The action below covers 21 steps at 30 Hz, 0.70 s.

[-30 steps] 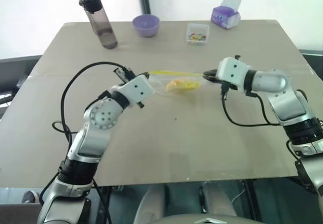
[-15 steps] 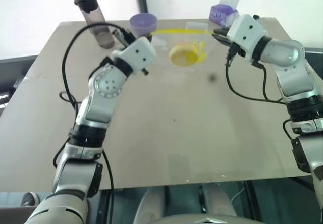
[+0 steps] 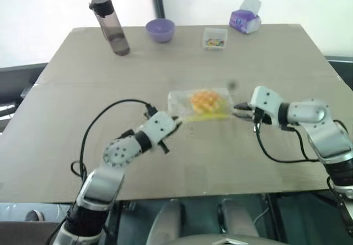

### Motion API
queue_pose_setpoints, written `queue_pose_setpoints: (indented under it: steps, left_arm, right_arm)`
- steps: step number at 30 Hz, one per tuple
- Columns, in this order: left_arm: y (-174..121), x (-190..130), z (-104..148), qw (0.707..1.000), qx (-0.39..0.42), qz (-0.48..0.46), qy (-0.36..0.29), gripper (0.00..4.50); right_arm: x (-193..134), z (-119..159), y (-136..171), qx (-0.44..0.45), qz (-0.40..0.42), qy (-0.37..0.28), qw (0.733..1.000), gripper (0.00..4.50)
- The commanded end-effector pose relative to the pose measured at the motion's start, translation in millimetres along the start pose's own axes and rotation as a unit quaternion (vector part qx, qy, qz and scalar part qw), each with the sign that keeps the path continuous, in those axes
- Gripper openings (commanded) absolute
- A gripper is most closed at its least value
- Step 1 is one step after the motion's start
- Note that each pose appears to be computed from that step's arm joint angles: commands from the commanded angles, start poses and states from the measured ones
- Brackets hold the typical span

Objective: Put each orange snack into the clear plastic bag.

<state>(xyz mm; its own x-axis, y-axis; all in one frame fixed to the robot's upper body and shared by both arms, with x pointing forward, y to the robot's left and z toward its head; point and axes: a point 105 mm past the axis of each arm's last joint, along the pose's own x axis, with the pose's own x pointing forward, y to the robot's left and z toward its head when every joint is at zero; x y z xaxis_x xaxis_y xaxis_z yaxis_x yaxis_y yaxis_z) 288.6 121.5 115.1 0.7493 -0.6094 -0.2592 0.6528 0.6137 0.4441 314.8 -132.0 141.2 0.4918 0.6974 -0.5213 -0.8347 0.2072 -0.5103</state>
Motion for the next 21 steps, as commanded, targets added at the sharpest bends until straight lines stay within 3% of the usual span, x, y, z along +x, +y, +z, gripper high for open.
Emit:
queue_pose_setpoints:
  steps: [1,4,7,9,13,21]
  left_arm:
    - [7.8,-9.6,0.7,0.997,-0.068,0.036,-0.010,2.74]
    - [-2.8,-33.4,-6.1,0.980,-0.190,0.032,-0.038,2.74]
    - [0.7,-52.6,-12.7,0.969,-0.233,0.061,-0.049,2.74]
    - [7.5,-66.6,-17.8,0.971,-0.216,0.093,-0.049,2.74]
    - [5.8,-87.0,-29.7,0.970,-0.218,0.100,-0.038,2.74]
    - [-10.7,-100.1,-31.1,0.974,-0.223,0.029,-0.034,2.74]
  right_arm:
    - [-9.0,-3.2,13.5,0.009,0.027,0.009,1.000,2.00]
    - [-12.9,-21.2,26.8,0.097,0.009,-0.029,0.995,2.00]
    - [-18.7,-37.6,30.1,0.198,-0.033,-0.074,0.977,2.00]
    - [-30.7,-45.8,37.4,0.270,-0.045,-0.138,0.952,2.00]
    - [-62.1,-59.0,23.2,0.275,-0.155,-0.210,0.925,2.00]
    - [-78.7,-74.4,34.7,0.288,-0.099,-0.202,0.931,2.00]
